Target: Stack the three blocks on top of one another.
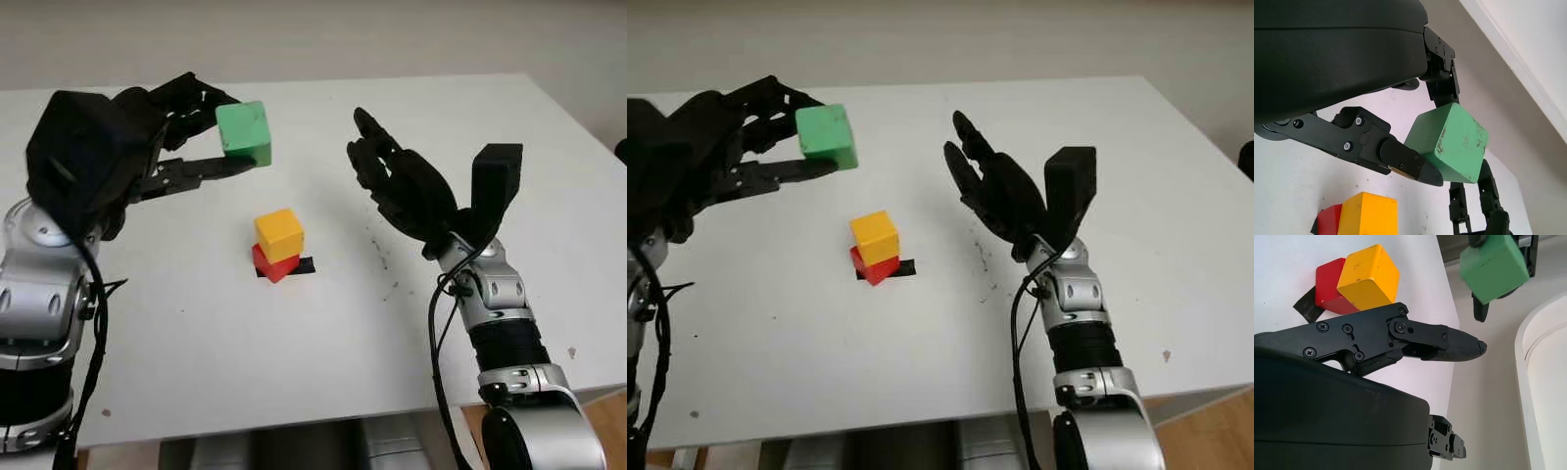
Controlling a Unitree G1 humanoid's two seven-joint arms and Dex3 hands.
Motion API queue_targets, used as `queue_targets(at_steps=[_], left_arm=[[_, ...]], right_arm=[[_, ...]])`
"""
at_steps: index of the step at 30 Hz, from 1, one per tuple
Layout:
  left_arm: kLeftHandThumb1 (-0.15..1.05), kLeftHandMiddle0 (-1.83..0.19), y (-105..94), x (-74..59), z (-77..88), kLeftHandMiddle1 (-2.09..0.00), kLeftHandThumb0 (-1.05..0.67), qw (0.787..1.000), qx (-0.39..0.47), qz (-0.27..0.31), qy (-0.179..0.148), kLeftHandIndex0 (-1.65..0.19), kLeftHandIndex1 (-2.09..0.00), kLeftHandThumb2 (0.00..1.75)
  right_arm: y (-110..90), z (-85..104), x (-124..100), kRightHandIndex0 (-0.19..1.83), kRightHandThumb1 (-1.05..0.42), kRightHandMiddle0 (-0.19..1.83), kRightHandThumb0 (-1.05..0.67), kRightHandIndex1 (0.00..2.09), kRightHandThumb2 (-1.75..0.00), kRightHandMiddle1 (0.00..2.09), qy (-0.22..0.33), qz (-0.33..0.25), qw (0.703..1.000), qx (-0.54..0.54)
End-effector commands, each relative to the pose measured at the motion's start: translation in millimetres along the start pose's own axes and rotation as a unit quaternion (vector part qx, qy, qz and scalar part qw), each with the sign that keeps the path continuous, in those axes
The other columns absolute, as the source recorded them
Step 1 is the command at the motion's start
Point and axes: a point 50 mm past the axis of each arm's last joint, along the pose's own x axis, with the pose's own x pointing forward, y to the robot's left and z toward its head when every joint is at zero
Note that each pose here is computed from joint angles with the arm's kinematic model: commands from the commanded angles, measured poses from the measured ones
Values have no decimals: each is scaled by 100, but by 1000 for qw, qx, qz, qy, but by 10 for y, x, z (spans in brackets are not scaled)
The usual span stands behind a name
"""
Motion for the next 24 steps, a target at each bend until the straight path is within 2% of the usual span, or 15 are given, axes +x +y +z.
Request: queue_targets(at_steps=[1,11,24], left_arm=[[104,-15,-13,43,61,-5,-37,1000,6,0,-8,-45,-158,5],[104,-11,-180,96,-44,-4,-39,999,36,-29,-2,-45,-158,5],[103,-8,-305,30,-106,-5,-39,998,17,-60,9,-45,-165,6]], right_arm=[[22,39,6,-19,-105,-16,-68,3,-51,5,-5,3,1000,-3],[11,42,17,-19,-105,-16,-66,3,-49,5,-8,2,1000,8],[6,55,16,-19,-105,-16,-66,2,-49,6,-5,0,1000,7]])
